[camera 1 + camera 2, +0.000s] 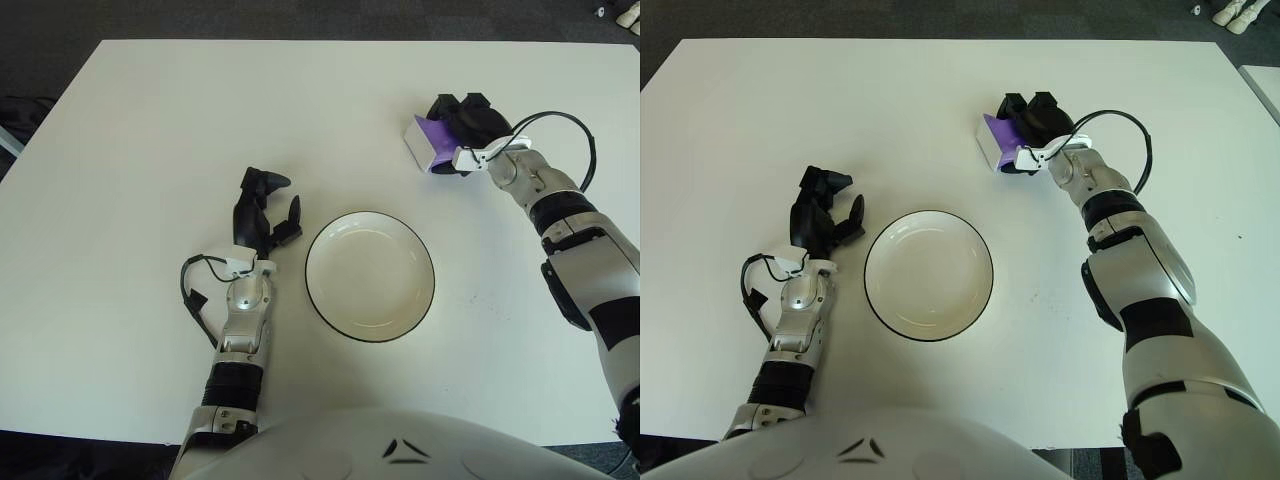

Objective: Put the tissue paper into the plate.

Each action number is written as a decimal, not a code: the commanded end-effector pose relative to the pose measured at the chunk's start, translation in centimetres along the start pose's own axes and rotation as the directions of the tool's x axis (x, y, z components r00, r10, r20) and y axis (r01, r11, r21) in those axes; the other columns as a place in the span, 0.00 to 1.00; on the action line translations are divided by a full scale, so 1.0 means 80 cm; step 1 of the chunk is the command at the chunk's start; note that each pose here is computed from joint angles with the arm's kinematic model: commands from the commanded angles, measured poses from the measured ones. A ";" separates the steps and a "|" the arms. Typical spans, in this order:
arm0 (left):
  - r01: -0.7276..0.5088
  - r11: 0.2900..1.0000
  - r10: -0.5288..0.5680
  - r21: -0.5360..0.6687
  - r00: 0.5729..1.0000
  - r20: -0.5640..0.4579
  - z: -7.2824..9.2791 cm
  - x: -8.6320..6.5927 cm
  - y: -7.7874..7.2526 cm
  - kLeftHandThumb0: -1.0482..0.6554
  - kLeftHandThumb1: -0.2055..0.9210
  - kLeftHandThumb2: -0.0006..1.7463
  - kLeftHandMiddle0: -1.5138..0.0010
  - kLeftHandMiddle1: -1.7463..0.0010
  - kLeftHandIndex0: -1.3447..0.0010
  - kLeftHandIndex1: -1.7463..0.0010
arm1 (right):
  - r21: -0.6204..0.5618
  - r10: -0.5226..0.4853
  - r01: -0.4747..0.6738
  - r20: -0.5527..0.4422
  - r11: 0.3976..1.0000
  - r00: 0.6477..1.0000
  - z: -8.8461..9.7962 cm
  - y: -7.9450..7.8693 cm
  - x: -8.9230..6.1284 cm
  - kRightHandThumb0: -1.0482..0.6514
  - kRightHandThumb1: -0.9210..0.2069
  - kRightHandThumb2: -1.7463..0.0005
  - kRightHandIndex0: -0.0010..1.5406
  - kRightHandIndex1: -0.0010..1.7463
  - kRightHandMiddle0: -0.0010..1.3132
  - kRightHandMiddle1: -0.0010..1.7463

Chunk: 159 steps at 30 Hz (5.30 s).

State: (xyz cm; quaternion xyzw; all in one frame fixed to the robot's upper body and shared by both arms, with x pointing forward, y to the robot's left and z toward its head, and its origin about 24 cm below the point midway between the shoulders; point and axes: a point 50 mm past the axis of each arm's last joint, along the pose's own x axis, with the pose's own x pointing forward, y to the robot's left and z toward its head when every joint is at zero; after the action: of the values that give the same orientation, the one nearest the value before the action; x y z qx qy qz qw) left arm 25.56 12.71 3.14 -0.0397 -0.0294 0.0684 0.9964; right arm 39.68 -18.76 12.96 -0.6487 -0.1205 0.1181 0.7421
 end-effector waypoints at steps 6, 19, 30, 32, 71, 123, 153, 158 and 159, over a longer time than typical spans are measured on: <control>-0.042 0.999 0.041 -0.001 0.979 -0.201 -0.047 -0.029 0.005 0.61 0.65 0.52 0.58 0.29 0.70 0.00 | 0.051 0.121 -0.119 -0.034 0.992 0.992 -0.010 0.054 -0.025 0.22 0.52 0.47 0.38 1.00 0.23 1.00; -0.038 0.999 0.036 -0.007 0.979 -0.199 -0.047 -0.030 0.005 0.61 0.65 0.53 0.59 0.28 0.69 0.00 | 0.115 -0.011 0.017 -0.055 0.993 0.998 -0.008 0.061 -0.032 0.21 0.47 0.48 0.62 1.00 0.46 1.00; -0.042 0.999 0.041 0.001 0.978 -0.203 -0.048 -0.031 0.006 0.61 0.62 0.55 0.58 0.28 0.67 0.00 | 0.339 -0.185 0.209 -0.104 0.917 0.977 -0.004 0.064 -0.042 0.42 0.55 0.29 0.78 1.00 0.69 1.00; -0.041 0.999 0.040 -0.001 0.978 -0.203 -0.048 -0.031 0.007 0.61 0.62 0.55 0.58 0.28 0.67 0.00 | 0.383 -0.196 0.220 -0.100 0.897 0.975 -0.002 0.062 -0.042 0.46 0.57 0.26 0.80 1.00 0.72 1.00; -0.032 0.999 0.030 -0.009 0.981 -0.190 -0.048 -0.027 0.004 0.61 0.64 0.54 0.59 0.28 0.68 0.00 | 0.658 -0.371 0.162 0.190 0.735 0.909 0.036 -0.018 -0.066 0.54 0.73 0.08 0.94 1.00 0.93 1.00; -0.027 1.000 0.027 0.002 0.981 -0.192 -0.046 -0.025 0.003 0.61 0.64 0.53 0.59 0.28 0.68 0.00 | 0.538 -0.233 -0.485 0.799 0.690 0.554 0.140 -0.042 -0.152 0.53 0.69 0.10 0.85 1.00 0.85 1.00; -0.027 1.000 0.027 0.004 0.981 -0.193 -0.047 -0.026 0.006 0.61 0.60 0.57 0.58 0.27 0.66 0.00 | 0.136 0.129 -0.510 0.883 0.849 0.450 0.164 -0.035 -0.163 0.55 0.61 0.18 0.80 1.00 0.76 1.00; -0.027 1.000 0.027 -0.001 0.982 -0.189 -0.047 -0.027 0.006 0.61 0.60 0.57 0.58 0.27 0.65 0.00 | 0.123 0.128 -0.473 0.877 0.872 0.463 0.165 -0.033 -0.162 0.55 0.59 0.19 0.81 1.00 0.75 1.00; -0.027 1.000 0.027 -0.001 0.982 -0.188 -0.047 -0.027 0.006 0.61 0.60 0.57 0.58 0.27 0.65 0.00 | 0.123 0.126 -0.469 0.877 0.874 0.464 0.165 -0.033 -0.162 0.54 0.58 0.20 0.81 1.00 0.75 1.00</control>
State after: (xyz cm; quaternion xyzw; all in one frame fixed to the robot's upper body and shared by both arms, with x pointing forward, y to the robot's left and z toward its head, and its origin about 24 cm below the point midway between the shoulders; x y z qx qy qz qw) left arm 25.63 12.62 3.16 -0.0434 -0.0336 0.0705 0.9960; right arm 23.18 -11.12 16.87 -0.3676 -0.3152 0.5740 0.6603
